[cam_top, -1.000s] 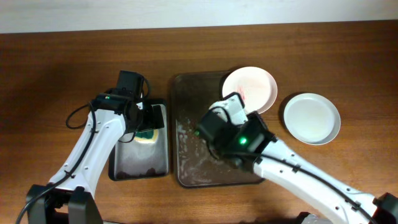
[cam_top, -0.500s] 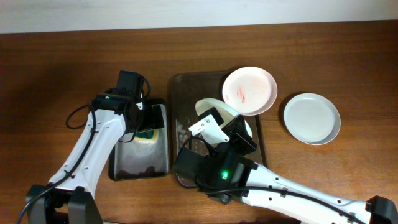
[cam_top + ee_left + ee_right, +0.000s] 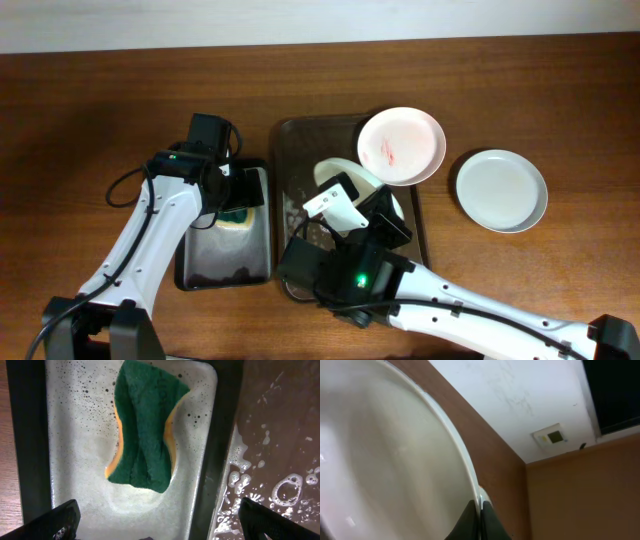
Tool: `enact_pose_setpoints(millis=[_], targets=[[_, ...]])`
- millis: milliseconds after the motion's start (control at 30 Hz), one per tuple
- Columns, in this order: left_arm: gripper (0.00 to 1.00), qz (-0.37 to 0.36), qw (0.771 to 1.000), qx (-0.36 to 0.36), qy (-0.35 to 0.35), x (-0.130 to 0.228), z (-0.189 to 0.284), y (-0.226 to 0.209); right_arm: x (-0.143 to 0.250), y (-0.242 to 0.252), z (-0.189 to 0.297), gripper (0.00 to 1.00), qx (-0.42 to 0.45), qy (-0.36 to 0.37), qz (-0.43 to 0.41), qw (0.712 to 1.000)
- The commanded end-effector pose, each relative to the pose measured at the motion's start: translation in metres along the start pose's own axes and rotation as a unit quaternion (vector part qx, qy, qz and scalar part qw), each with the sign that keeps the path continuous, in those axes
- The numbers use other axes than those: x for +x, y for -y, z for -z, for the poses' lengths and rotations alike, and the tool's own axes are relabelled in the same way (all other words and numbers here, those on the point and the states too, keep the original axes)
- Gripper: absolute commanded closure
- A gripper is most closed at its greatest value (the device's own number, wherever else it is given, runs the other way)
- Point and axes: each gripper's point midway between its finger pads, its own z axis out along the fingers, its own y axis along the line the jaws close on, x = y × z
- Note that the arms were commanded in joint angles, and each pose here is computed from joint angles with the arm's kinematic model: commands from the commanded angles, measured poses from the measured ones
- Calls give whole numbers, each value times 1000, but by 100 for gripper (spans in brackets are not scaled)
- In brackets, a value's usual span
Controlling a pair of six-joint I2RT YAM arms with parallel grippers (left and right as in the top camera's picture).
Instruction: Clean dirty plates on tray and stack at the side
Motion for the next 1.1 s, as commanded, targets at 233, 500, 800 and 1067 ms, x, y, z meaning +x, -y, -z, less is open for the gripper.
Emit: enact_pose_setpoints(millis=[233,500,800,1067], targets=[[1,1,1000,7,10,-6,6,1,29,-19,-21,96,-122,-120,-132,976],[1,1,1000,7,10,-6,6,1,132,71,-144,96,-333,-293,-505,740],[1,1,1000,7,10,-6,6,1,329,100,-213,96,-171,-451,-636,602],[1,1,1000,7,10,-6,6,1,123,108,-136,52,-305,-203,-446,816]])
